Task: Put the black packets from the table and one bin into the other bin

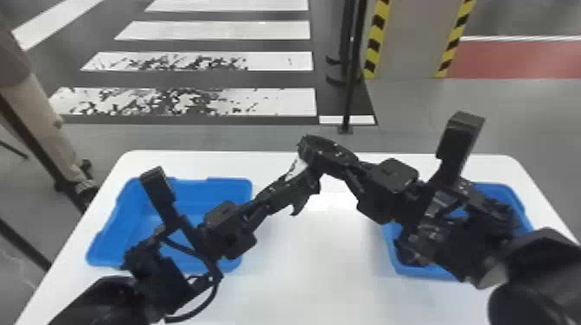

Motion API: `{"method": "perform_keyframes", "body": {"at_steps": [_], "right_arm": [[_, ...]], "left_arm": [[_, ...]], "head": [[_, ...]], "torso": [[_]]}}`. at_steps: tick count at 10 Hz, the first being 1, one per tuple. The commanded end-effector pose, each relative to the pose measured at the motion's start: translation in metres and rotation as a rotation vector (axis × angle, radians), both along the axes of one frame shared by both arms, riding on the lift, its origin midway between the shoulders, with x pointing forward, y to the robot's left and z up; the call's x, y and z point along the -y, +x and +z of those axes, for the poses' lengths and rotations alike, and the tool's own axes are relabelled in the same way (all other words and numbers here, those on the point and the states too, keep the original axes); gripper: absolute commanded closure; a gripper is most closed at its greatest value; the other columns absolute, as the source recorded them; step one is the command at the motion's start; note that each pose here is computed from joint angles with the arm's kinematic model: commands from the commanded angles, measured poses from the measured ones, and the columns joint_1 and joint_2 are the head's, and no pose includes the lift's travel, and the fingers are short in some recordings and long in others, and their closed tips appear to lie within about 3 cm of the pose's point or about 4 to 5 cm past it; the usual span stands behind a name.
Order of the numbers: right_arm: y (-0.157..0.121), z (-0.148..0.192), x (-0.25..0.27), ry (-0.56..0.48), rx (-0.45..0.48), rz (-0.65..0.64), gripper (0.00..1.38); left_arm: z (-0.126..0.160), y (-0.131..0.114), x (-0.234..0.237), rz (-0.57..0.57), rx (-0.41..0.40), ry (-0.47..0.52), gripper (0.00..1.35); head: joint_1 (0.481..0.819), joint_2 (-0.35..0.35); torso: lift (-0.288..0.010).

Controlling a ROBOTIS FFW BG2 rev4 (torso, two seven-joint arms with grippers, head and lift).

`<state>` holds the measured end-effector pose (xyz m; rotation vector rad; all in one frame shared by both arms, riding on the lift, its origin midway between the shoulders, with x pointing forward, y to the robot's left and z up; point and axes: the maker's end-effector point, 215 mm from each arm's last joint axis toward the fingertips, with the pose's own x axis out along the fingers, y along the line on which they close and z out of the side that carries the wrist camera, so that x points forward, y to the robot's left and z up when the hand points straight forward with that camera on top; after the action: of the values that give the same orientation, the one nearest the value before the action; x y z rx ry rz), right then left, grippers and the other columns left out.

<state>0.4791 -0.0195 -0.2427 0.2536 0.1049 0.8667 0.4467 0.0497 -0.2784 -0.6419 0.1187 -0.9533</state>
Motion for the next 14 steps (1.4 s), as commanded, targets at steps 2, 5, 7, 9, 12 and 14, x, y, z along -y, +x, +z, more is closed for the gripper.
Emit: {"method": "perform_keyframes", "body": {"at_steps": [2, 5, 7, 9, 12, 14], "right_arm": [[-0.005, 0.002, -0.002, -0.004, 0.002, 0.005, 1.24], [-0.001, 0.020, 0.007, 0.035, 0.064, -0.030, 1.24], [0.009, 0.030, 0.023, 0.050, 0.105, -0.072, 1.24], [0.026, 0.037, 0.061, 0.014, 0.140, -0.152, 1.24], [0.051, -0.016, 0.180, -0.140, 0.077, -0.381, 1.23], [0.037, -0.058, 0.272, -0.269, 0.001, -0.547, 1.22]], "left_arm": [[0.005, 0.002, -0.005, 0.011, 0.009, -0.015, 1.21], [0.016, 0.003, -0.012, 0.033, 0.033, -0.055, 0.36], [0.014, 0.003, -0.012, 0.034, 0.029, -0.056, 0.12], [0.011, 0.004, -0.019, 0.049, 0.026, -0.047, 0.12], [0.003, 0.005, -0.034, 0.091, 0.023, -0.032, 0.12], [-0.004, 0.004, -0.041, 0.111, 0.013, -0.024, 0.12]], "head": [[0.695, 0.039], [0.695, 0.046], [0.692, 0.040], [0.682, 0.024], [0.673, -0.056], [0.695, -0.149]], "torso": [[-0.110], [-0.110], [-0.110], [-0.110], [-0.110], [-0.110]]}}
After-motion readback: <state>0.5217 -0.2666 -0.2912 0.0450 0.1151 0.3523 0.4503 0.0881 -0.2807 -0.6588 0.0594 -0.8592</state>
